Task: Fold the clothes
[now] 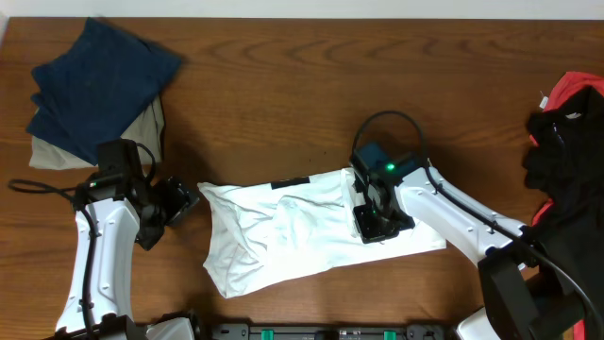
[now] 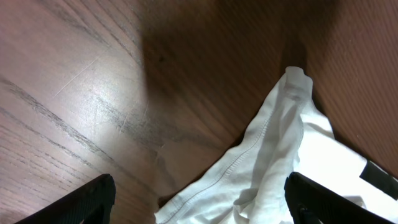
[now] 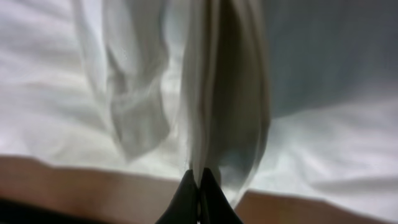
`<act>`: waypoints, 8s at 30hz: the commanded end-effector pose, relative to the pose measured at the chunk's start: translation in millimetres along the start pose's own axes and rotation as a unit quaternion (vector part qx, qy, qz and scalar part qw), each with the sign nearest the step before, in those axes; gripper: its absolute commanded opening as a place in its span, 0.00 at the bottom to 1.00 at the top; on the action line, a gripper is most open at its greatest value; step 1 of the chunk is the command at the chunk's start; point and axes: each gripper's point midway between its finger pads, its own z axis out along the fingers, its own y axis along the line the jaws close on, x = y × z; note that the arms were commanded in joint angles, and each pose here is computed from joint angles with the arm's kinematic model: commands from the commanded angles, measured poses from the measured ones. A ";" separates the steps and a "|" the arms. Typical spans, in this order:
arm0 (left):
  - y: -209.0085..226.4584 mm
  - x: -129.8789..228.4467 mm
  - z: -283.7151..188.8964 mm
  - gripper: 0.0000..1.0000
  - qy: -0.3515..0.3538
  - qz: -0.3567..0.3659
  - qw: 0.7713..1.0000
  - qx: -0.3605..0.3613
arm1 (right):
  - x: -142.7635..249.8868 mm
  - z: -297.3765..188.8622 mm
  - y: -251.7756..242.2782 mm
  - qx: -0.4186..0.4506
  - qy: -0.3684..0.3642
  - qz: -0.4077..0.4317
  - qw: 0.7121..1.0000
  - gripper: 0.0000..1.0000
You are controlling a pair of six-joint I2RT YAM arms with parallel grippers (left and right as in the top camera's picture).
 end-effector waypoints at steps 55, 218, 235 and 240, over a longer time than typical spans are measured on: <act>-14.2 81.2 42.3 0.98 0.138 0.180 0.973 0.052 | -39.8 -24.6 -45.6 0.039 -0.068 0.088 0.993 0.44; -112.9 2.9 -65.5 0.73 0.019 0.206 0.978 -0.013 | -88.8 -72.3 98.8 -0.144 -0.200 -0.192 0.950 0.54; -108.8 -3.7 -19.4 0.74 0.070 0.198 0.976 -0.052 | -98.6 -37.9 142.6 -0.084 -0.247 -0.221 0.940 0.56; -108.8 -3.7 -19.4 0.74 0.070 0.200 0.976 -0.052 | -100.4 -19.3 137.8 -0.077 -0.226 -0.209 0.948 0.15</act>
